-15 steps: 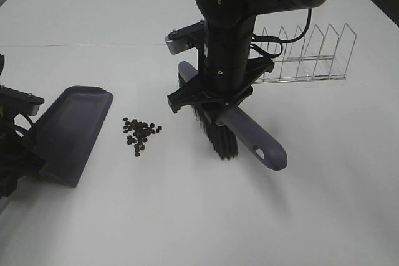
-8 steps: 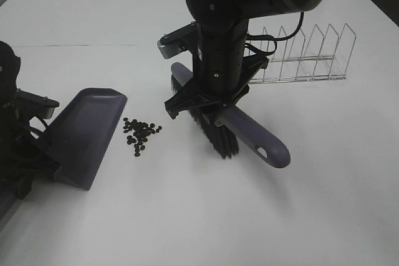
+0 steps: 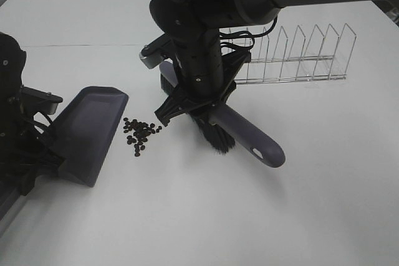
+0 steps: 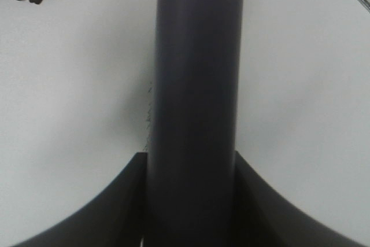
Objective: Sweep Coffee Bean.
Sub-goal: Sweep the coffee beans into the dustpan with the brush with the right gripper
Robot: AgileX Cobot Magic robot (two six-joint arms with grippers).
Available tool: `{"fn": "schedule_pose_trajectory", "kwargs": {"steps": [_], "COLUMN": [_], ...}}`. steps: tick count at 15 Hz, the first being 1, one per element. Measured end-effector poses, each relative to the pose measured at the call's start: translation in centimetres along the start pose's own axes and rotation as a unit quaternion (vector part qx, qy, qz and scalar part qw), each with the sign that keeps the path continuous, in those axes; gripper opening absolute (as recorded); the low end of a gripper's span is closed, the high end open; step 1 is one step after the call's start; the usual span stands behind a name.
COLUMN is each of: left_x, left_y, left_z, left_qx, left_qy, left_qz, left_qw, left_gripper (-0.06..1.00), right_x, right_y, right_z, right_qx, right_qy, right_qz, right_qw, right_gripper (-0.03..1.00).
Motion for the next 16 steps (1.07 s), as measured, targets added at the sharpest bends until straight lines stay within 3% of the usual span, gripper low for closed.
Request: {"fn": "schedule_pose_trajectory", "kwargs": {"steps": [8,16], "left_x": [0.0,1.2], "left_y": [-0.1,-0.4], "left_z": [0.0,-0.2], "left_qx": [-0.003,-0.003], "left_qy": [0.0,0.019], "left_qz": [-0.004,-0.007], "left_qw": [1.0,1.0], "left_gripper": [0.33,0.33], "right_x": [0.2,1.6], "right_y": [3.5,9.0], "right_z": [1.9,3.3], "right_qx": [-0.01,0.017], "right_qy": [0.004,0.014], "right_qz": [0.04,0.16], "right_qw": [0.999,0.987], "right_gripper": [0.29,0.29]}}
Point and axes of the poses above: a point on each arm's last joint axis where the gripper is mounted, x pointing out along that axis toward the gripper, y along the wrist's bending axis when the last joint is at zero, z = x × y, the point moved 10 cm from there along x, pointing out along that axis toward the gripper, and after that the axes turned 1 degree about -x, right-handed, at the moved point
